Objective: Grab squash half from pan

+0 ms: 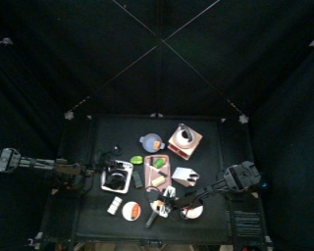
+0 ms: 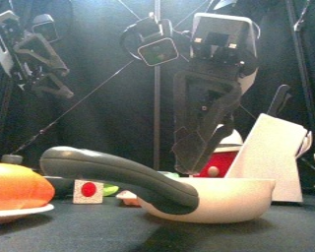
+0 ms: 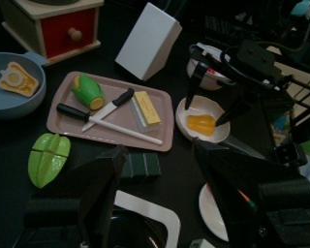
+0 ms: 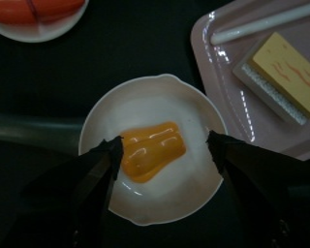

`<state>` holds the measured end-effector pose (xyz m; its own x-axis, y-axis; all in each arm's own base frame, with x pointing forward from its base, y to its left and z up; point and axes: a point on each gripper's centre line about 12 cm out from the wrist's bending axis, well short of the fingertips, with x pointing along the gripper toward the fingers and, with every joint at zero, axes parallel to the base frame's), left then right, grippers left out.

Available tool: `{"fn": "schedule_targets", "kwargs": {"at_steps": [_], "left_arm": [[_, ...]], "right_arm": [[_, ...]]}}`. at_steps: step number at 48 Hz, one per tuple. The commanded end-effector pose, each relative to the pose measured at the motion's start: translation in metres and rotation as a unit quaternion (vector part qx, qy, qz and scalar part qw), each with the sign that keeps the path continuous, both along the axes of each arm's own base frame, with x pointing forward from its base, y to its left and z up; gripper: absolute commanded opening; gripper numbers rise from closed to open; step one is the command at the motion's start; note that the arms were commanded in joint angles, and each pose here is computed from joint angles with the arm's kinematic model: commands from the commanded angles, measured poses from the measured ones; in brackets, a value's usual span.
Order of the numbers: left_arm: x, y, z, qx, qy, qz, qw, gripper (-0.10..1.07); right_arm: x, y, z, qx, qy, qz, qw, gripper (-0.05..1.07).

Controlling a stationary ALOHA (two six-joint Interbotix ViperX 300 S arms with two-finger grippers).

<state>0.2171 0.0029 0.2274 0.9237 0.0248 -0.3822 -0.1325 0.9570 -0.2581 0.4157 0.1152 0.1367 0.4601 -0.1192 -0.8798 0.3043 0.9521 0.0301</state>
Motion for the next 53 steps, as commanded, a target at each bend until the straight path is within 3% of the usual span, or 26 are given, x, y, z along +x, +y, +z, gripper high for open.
{"fn": "schedule_targets", "kwargs": {"at_steps": [1, 16, 53], "left_arm": [[0.002, 0.001, 0.005, 0.001, -0.007, 0.0, 1.0, 0.93], [0.002, 0.0, 0.005, 0.002, -0.007, -0.001, 1.0, 0.93], [0.001, 0.001, 0.003, 0.002, -0.004, 0.002, 1.0, 0.93]], "right_arm": [[0.0, 0.002, 0.008, 0.002, -0.018, 0.012, 0.9998, 1.0], [-0.009, 0.006, -0.009, 0.013, -0.029, 0.043, 0.9985, 1.0], [-0.01, 0.005, -0.019, 0.003, -0.033, 0.066, 0.9973, 1.0]]}}
